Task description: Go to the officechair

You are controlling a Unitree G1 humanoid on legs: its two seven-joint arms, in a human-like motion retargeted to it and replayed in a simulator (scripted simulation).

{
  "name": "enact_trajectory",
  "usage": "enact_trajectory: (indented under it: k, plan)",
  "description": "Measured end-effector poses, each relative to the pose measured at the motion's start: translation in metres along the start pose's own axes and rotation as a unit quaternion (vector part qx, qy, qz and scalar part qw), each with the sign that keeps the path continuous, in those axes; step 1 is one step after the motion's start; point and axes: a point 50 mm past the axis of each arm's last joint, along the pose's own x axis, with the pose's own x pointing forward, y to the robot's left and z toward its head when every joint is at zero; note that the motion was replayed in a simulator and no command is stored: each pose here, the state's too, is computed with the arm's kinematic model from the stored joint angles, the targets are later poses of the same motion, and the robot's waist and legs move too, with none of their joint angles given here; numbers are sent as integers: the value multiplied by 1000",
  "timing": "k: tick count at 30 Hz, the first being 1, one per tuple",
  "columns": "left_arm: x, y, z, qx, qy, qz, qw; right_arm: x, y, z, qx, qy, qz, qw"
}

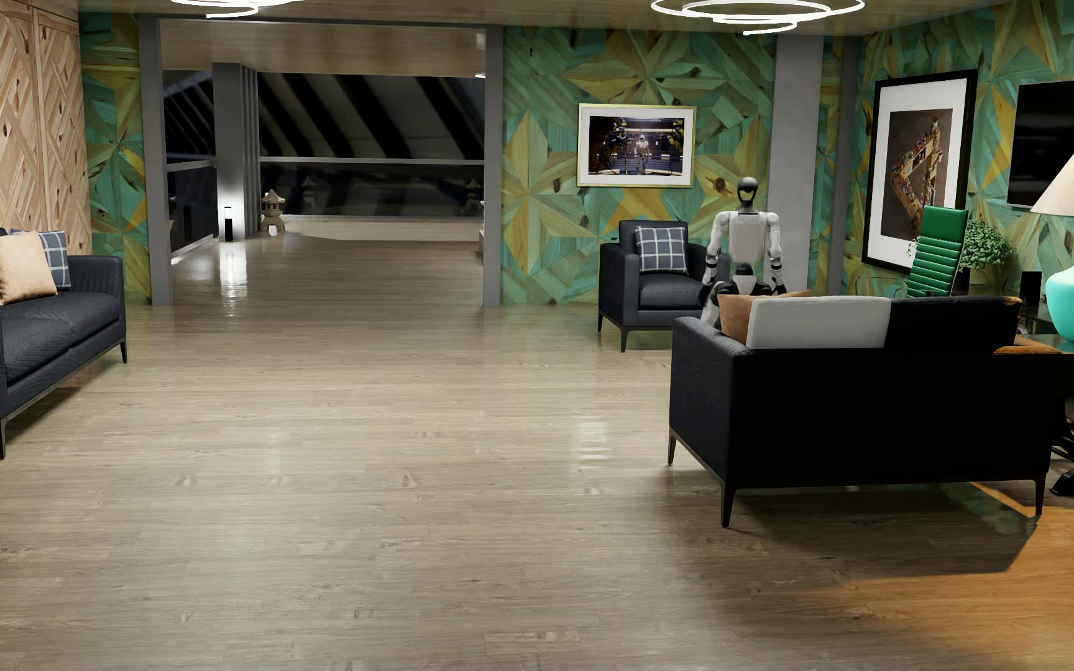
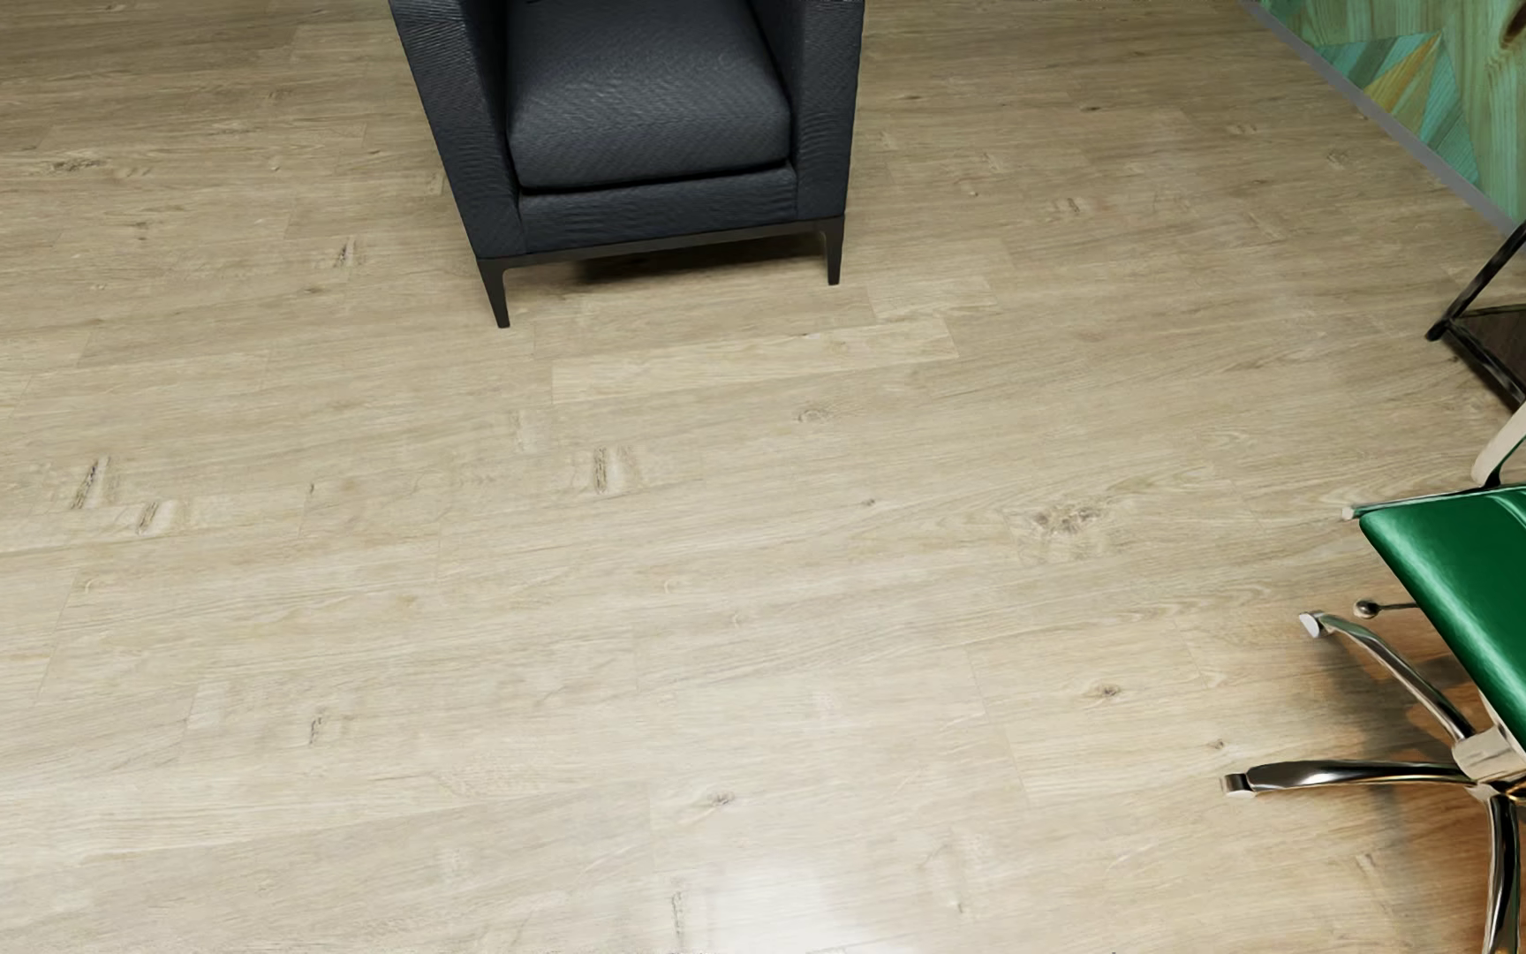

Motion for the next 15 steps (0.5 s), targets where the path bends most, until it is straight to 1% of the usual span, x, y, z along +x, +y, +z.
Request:
enact_trajectory:
  k: [2,5,8,10,12,15]
  plan:
    - [-1,1,-1,-2,-2,8,1000,0,2,7,3,-13,1,1000]
    - [-1,2,-4,22,2,14,1000,-1,9,16,-12,-30,19,999]
    - [-2,-4,-3,17,4,7,1000,0,14,22,-28,-37,32,998]
    - [-1,-7,0,17,6,2,1000,0,17,20,-24,-27,33,999]
    - [-1,-8,7,33,-3,-2,999,-1,21,17,-15,-16,31,999]
    - [-2,-2,22,50,-31,11,998,-3,25,11,-13,-5,30,999]
